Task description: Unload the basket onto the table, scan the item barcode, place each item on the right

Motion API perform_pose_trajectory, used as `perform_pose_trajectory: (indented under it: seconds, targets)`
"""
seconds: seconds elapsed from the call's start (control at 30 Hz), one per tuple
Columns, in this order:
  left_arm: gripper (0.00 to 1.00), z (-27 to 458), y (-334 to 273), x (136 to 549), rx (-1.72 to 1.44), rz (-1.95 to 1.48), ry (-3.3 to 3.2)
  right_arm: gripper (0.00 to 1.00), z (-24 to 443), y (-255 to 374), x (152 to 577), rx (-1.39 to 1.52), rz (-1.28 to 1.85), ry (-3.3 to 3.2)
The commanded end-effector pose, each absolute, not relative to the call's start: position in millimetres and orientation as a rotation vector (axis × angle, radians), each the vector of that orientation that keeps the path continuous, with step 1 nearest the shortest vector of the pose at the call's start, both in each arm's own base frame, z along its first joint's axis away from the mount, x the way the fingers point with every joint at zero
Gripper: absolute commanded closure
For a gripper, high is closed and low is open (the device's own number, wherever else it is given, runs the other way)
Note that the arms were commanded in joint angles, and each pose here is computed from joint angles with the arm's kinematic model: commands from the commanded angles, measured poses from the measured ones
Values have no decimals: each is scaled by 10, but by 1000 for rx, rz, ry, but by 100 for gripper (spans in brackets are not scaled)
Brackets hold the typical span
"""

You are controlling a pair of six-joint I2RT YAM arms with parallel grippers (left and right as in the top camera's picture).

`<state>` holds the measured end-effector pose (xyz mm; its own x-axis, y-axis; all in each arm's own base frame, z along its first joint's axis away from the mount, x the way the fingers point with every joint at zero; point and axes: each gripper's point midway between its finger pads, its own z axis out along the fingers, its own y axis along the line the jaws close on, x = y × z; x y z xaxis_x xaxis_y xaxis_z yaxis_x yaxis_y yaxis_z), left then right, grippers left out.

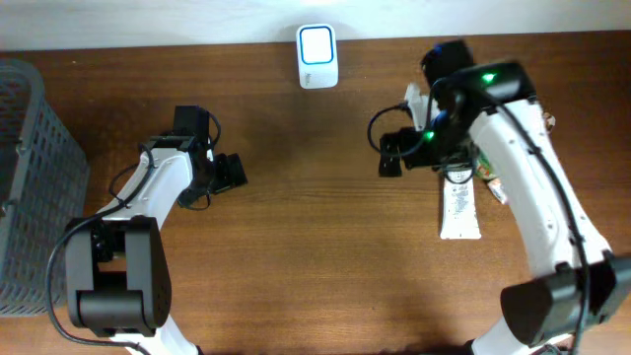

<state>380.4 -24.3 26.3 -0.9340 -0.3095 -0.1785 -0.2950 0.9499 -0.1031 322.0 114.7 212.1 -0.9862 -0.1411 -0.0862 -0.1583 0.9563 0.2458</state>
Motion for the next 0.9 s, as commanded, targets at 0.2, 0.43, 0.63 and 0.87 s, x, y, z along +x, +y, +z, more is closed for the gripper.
perform_pose_trajectory:
  seconds: [0.2,0.43,0.63,0.87]
  targets:
    - [1,223,-241,3780,-461,-103,2922,2,3471,872,2610,-243,321,2672]
    - [1,223,-240,3781,-461,-102,2922,2,4238,398,1593,-176,184,2276]
    - [1,223,-240,3781,-461,-102,2922,2,4340,122,1066,-173,70,2121]
    - [1,223,-240,3781,-461,-102,2922,2,3567,29,882,-182,19,2197]
